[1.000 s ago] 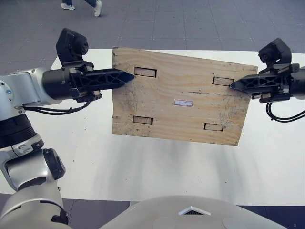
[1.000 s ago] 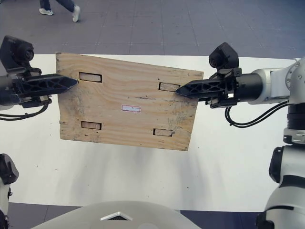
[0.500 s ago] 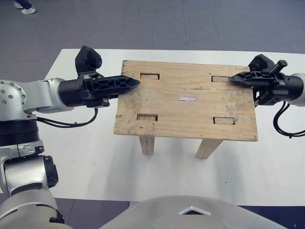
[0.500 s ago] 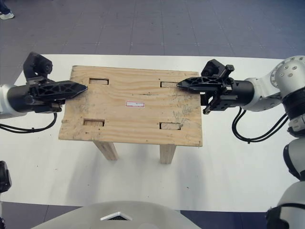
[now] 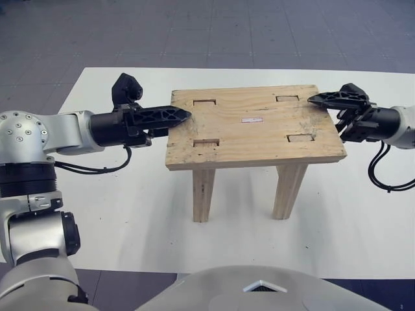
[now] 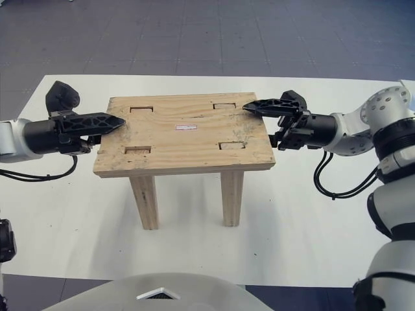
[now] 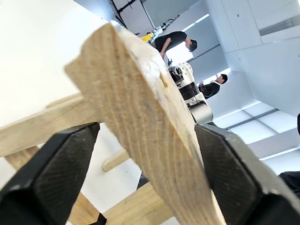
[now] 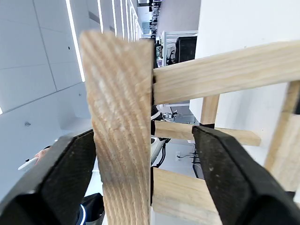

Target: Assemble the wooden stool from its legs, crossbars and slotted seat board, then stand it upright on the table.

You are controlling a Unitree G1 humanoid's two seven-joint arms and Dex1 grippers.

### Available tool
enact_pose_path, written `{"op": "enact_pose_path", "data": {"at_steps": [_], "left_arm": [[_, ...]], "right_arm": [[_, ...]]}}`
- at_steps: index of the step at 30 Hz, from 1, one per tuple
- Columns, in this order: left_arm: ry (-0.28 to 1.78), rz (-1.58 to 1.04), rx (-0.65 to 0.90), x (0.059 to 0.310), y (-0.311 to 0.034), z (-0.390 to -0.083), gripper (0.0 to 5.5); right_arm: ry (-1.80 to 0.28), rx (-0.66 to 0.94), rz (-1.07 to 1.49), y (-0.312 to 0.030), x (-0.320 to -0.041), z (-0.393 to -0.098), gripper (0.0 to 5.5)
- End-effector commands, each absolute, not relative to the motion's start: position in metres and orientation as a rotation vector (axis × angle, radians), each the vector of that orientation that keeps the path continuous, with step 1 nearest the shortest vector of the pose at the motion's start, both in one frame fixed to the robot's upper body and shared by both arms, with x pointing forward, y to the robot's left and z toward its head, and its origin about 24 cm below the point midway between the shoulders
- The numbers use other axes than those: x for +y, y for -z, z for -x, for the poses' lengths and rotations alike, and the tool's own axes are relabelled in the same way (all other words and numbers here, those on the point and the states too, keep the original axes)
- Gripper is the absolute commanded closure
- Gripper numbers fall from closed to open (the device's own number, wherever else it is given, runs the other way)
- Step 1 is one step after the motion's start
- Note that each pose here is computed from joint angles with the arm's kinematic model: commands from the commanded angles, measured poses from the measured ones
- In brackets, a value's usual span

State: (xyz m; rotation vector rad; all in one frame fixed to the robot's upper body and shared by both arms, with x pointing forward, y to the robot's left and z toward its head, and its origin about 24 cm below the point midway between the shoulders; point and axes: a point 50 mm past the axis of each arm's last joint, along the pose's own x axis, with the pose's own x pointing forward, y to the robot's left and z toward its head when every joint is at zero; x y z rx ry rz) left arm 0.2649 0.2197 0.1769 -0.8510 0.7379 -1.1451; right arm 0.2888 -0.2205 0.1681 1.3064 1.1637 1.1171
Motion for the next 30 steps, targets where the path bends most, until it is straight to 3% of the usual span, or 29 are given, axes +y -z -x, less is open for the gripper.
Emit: {"op": "enact_pose_path", "data": {"at_steps": [1,8,12,18,21,26,30], "left_arm": [[1.008,0.814,0.792,0.239,-0.167,-0.265,1.15],[1.011,0.803,0.791,0.251,-0.168,-0.261,0.01],[1.069,0.808,0.795,0.250,-0.173,-0.258,0.00],[1.165,0.933,0.607,0.260,-0.213,-0.271,0.00],[1.153,0.929,0.595,0.263,-0.219,-0.272,0.00],[1.010,0.826,0.714,0.278,-0.190,-0.263,0.00],[0.789,0.665,0.723,0.309,-0.157,-0.270,0.00]], "right_arm": [[-1.089,1.157,-1.266,-0.170,-0.229,-0.287,1.30],[-1.038,1.139,-1.214,-0.171,-0.240,-0.287,0.03],[-1.039,1.144,-1.206,-0.167,-0.238,-0.288,0.01],[-1.035,1.153,-1.199,-0.163,-0.238,-0.288,0.01],[-1.037,1.157,-1.194,-0.161,-0.238,-0.287,0.01],[-1.015,1.112,-1.153,-0.164,-0.245,-0.288,0.01],[-0.993,0.819,-0.897,-0.160,-0.257,-0.306,0.01]]}}
